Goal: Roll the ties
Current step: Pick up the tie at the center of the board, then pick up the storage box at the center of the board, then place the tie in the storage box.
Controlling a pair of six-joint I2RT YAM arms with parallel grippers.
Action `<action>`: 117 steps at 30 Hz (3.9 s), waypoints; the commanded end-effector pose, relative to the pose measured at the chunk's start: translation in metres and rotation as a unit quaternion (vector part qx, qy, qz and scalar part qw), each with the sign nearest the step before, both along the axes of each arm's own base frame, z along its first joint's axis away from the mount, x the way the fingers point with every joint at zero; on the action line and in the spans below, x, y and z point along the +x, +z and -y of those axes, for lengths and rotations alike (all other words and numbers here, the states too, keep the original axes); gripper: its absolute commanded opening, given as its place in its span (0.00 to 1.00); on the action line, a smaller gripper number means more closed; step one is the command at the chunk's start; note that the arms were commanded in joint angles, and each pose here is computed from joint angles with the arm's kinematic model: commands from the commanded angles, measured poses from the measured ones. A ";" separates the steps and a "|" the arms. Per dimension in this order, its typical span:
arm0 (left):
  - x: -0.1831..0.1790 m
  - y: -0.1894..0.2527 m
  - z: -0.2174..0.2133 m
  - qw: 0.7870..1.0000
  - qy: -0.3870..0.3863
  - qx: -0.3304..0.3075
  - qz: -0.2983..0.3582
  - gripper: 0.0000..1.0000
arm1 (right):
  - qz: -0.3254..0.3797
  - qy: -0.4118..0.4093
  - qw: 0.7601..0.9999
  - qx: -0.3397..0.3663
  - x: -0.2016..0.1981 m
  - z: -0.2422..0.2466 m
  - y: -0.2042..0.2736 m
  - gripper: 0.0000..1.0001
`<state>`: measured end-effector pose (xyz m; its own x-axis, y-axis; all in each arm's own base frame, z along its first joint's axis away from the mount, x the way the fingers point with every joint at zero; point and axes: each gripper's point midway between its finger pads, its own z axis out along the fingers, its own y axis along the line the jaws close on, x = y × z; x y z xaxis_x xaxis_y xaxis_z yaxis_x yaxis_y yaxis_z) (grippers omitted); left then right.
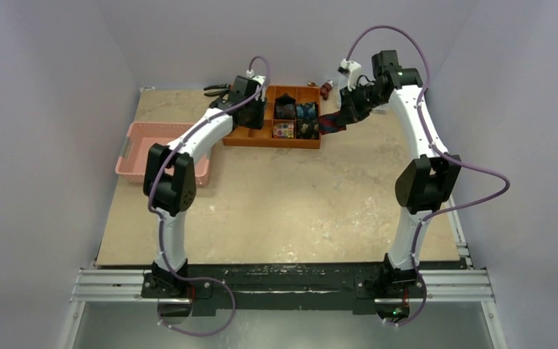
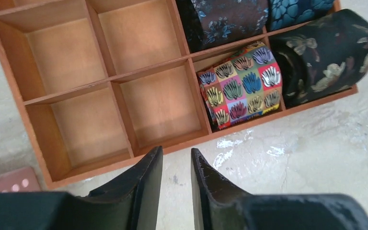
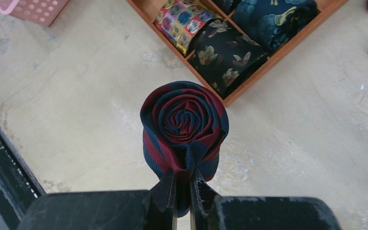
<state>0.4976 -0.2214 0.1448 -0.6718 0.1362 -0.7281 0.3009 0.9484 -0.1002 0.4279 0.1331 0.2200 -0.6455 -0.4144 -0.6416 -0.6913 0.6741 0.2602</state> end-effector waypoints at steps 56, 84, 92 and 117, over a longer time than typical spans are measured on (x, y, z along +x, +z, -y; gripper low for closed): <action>-0.165 0.084 -0.007 0.924 -0.289 -0.249 -0.036 0.54 | 0.294 0.310 0.846 -0.320 0.066 -0.073 -0.028 0.00; -0.134 0.088 -0.113 0.949 -0.093 -0.300 -0.018 1.00 | 0.265 0.457 0.726 -0.439 0.081 -0.102 -0.125 0.06; -0.128 0.086 -0.120 0.957 -0.081 -0.279 -0.007 1.00 | 0.307 0.419 0.743 -0.423 0.086 -0.120 -0.088 0.52; -0.125 0.092 -0.142 0.984 -0.150 -0.008 0.095 1.00 | 0.421 0.128 0.851 -0.286 0.071 -0.085 0.090 0.98</action>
